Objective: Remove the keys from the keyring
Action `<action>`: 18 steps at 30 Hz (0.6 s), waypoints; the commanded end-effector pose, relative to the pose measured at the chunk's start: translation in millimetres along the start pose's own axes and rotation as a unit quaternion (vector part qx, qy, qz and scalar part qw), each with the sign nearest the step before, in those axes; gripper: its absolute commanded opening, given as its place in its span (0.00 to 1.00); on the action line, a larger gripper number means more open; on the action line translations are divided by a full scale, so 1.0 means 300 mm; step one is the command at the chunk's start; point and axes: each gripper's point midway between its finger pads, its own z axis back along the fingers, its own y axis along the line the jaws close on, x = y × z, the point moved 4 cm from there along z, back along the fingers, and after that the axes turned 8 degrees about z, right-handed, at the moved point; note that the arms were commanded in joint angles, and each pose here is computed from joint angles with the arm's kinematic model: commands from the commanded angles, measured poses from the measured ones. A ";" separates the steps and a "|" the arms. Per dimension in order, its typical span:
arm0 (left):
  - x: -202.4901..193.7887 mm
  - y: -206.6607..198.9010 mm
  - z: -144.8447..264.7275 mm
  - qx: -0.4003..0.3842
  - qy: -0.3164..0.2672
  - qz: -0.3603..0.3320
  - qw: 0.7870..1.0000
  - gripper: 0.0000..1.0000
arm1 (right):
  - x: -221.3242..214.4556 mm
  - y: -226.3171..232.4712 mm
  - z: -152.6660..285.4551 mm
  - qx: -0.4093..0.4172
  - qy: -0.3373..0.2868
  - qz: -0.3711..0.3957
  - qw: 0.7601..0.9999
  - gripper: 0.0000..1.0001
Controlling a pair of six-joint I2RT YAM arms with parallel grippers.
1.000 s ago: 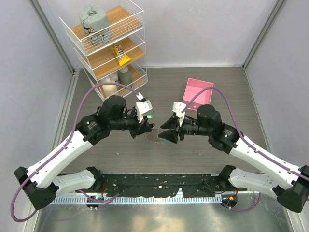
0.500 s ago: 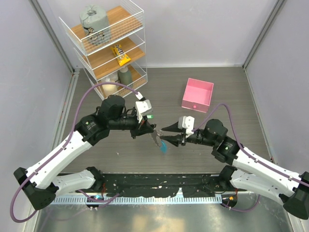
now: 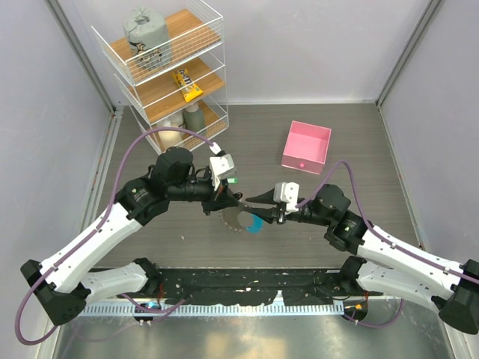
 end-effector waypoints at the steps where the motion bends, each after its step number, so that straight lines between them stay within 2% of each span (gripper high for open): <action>1: 0.109 -0.048 0.043 -0.019 -0.058 -0.034 0.998 0.00 | 0.101 -0.035 -0.034 -0.002 -0.038 0.030 0.999 0.33; 6: 0.106 -0.049 0.043 -0.020 -0.059 -0.036 0.997 0.00 | 0.093 -0.034 -0.050 0.001 -0.033 0.028 0.999 0.32; 18: 0.112 -0.060 0.049 -0.027 -0.064 -0.035 0.997 0.00 | 0.077 -0.029 -0.069 0.007 -0.025 0.029 0.999 0.18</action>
